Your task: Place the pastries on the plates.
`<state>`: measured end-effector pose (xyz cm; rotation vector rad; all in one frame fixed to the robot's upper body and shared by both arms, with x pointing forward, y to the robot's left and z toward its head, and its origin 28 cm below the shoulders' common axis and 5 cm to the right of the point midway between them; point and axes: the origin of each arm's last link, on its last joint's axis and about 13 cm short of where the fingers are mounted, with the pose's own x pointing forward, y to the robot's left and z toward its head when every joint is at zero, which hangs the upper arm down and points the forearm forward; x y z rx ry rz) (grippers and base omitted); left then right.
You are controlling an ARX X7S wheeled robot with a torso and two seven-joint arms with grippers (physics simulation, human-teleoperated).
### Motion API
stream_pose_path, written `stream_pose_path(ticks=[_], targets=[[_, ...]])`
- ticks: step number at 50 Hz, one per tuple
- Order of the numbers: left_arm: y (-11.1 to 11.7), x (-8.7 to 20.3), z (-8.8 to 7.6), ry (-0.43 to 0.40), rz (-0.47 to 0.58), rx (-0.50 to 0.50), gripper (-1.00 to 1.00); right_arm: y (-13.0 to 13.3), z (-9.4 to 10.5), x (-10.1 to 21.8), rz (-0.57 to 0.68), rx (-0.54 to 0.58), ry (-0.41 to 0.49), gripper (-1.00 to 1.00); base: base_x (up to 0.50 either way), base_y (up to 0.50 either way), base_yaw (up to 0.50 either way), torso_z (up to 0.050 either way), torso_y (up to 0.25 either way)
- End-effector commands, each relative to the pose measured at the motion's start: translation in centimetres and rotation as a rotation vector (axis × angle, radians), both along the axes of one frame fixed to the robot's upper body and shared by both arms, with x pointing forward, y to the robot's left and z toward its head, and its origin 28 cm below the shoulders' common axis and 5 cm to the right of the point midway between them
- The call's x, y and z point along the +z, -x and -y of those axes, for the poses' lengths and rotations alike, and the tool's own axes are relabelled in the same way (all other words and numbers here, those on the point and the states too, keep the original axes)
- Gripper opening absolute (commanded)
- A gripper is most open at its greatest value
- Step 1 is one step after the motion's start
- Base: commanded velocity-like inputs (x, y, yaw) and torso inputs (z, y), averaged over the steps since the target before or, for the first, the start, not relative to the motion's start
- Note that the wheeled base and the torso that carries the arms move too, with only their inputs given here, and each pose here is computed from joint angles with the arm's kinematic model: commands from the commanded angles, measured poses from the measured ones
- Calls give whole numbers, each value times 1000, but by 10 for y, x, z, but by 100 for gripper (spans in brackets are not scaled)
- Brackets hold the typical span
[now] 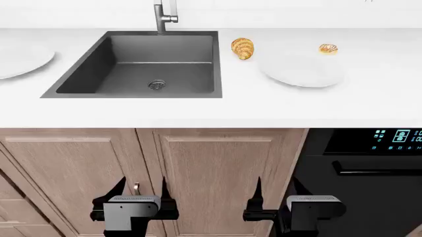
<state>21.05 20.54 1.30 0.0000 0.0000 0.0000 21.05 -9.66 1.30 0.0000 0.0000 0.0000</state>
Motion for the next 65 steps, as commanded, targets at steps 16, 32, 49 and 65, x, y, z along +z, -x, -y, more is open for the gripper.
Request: stream_pose_path(ticks=[16, 32, 49, 65], targets=[[0, -1, -2, 5, 0, 10, 100, 0, -1, 1, 11, -5, 10, 100, 0, -346, 0, 0, 0], [0, -1, -1, 3, 5, 3, 100, -1, -2, 0, 4, 7, 25, 100, 0, -472, 0, 3, 0], [1, 0, 2, 3, 6, -15, 100, -2, -1, -1, -13, -5, 27, 100, 0, -38, 0, 50, 0], [1, -2, -5, 19, 16, -19, 100, -2, -3, -1, -10, 8, 32, 100, 0, -45, 0, 42, 0]])
